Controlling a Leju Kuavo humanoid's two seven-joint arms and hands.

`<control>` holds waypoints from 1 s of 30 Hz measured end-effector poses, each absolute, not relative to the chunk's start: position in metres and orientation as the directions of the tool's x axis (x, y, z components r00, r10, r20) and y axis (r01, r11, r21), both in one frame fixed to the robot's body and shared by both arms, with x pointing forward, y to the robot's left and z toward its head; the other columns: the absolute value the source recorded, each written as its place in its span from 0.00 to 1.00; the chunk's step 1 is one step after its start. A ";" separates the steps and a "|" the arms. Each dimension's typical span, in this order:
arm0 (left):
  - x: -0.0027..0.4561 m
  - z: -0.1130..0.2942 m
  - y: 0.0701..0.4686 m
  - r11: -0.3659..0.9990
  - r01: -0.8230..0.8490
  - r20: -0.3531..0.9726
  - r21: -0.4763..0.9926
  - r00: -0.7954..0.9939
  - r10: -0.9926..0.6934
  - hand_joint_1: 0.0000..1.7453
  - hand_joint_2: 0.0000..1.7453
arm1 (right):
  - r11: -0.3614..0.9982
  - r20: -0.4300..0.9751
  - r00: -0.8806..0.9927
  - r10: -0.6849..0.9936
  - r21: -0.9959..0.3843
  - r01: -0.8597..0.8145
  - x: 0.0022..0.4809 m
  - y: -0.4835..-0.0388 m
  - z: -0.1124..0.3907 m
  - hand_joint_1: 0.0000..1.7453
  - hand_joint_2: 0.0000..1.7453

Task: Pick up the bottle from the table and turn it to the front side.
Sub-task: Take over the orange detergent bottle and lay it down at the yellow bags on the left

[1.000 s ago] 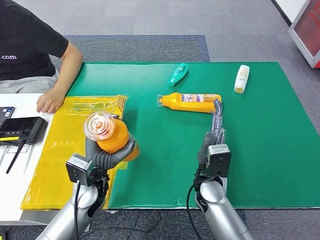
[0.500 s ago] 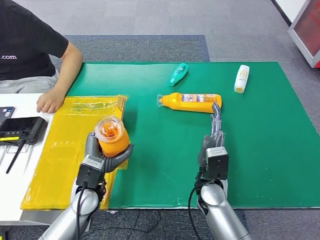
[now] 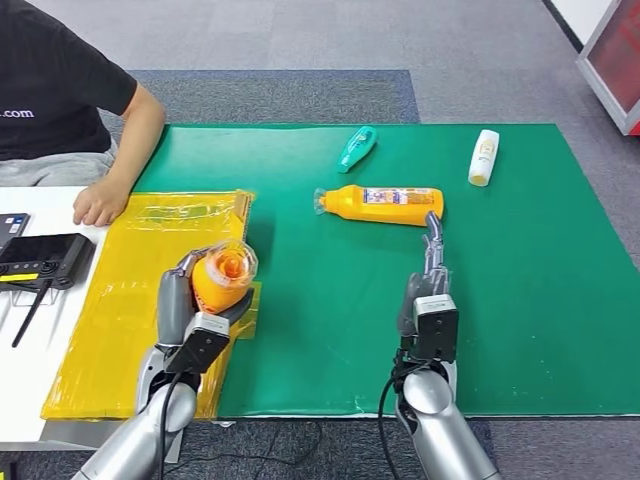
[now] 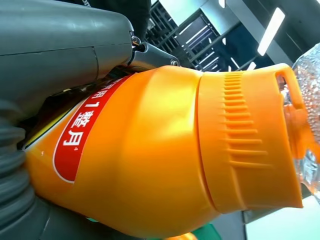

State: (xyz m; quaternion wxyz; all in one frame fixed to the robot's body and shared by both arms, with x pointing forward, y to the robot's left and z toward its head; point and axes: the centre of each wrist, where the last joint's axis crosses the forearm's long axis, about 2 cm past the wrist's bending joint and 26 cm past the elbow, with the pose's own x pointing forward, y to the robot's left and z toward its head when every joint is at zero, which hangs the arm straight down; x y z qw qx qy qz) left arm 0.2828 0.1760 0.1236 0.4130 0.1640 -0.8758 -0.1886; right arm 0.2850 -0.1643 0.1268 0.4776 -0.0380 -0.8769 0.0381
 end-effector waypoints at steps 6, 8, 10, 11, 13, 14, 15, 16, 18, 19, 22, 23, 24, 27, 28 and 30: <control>0.285 0.118 0.181 0.848 -0.158 0.648 0.506 -0.579 -0.495 1.00 1.00 | 0.994 0.838 -0.535 0.103 -0.102 0.031 0.285 -0.164 0.126 0.00 0.00; 0.285 0.115 0.184 0.842 -0.163 0.651 0.514 -0.565 -0.507 1.00 1.00 | 0.994 0.838 -0.535 0.104 -0.104 0.031 0.285 -0.164 0.126 0.00 0.00; 0.286 0.112 0.186 0.833 -0.167 0.652 0.527 -0.550 -0.522 1.00 1.00 | 0.994 0.839 -0.534 0.105 -0.105 0.031 0.285 -0.164 0.125 0.00 0.00; 0.287 0.110 0.187 0.827 -0.168 0.650 0.536 -0.544 -0.531 1.00 1.00 | 0.994 0.839 -0.533 0.106 -0.105 0.031 0.285 -0.164 0.125 0.00 0.00; 0.287 0.107 0.189 0.811 -0.173 0.639 0.559 -0.534 -0.554 1.00 1.00 | 0.994 0.841 -0.530 0.106 -0.104 0.033 0.285 -0.164 0.125 0.00 0.00; 0.287 0.106 0.189 0.802 -0.177 0.632 0.570 -0.530 -0.566 1.00 1.00 | 0.994 0.842 -0.529 0.105 -0.104 0.033 0.285 -0.164 0.124 0.00 0.00; 0.287 0.104 0.190 0.793 -0.181 0.624 0.582 -0.526 -0.578 0.99 1.00 | 0.994 0.843 -0.528 0.105 -0.103 0.033 0.284 -0.164 0.124 0.00 0.00; 0.287 0.103 0.190 0.786 -0.184 0.619 0.590 -0.522 -0.587 0.98 1.00 | 0.994 0.844 -0.527 0.105 -0.102 0.034 0.284 -0.164 0.124 0.00 0.00; 0.287 0.101 0.191 0.770 -0.194 0.606 0.608 -0.512 -0.608 0.95 1.00 | 0.994 0.846 -0.523 0.105 -0.101 0.036 0.284 -0.165 0.124 0.00 0.00; 0.287 0.100 0.192 0.759 -0.202 0.597 0.618 -0.508 -0.621 0.94 1.00 | 0.994 0.847 -0.521 0.105 -0.100 0.036 0.284 -0.165 0.123 0.00 0.00; 0.287 0.098 0.195 0.729 -0.222 0.568 0.648 -0.496 -0.657 0.95 1.00 | 0.994 0.849 -0.519 0.103 -0.099 0.035 0.284 -0.164 0.123 0.00 0.00; 0.287 0.097 0.195 0.720 -0.223 0.562 0.656 -0.492 -0.665 0.94 1.00 | 0.995 0.849 -0.518 0.102 -0.099 0.034 0.284 -0.164 0.123 0.00 0.00; 0.288 0.096 0.195 0.711 -0.225 0.555 0.666 -0.488 -0.674 0.94 1.00 | 0.995 0.850 -0.518 0.102 -0.099 0.033 0.284 -0.164 0.123 0.00 0.00; 0.291 0.095 0.197 0.677 -0.236 0.526 0.697 -0.474 -0.706 0.92 1.00 | 0.995 0.851 -0.516 0.101 -0.099 0.032 0.285 -0.162 0.123 0.00 0.00; 0.292 0.095 0.198 0.665 -0.240 0.515 0.707 -0.470 -0.717 0.91 1.00 | 0.995 0.851 -0.515 0.100 -0.098 0.031 0.284 -0.162 0.123 0.00 0.00; 0.293 0.093 0.199 0.639 -0.248 0.490 0.728 -0.463 -0.738 0.76 1.00 | 0.995 0.852 -0.514 0.100 -0.098 0.030 0.284 -0.161 0.123 0.00 0.00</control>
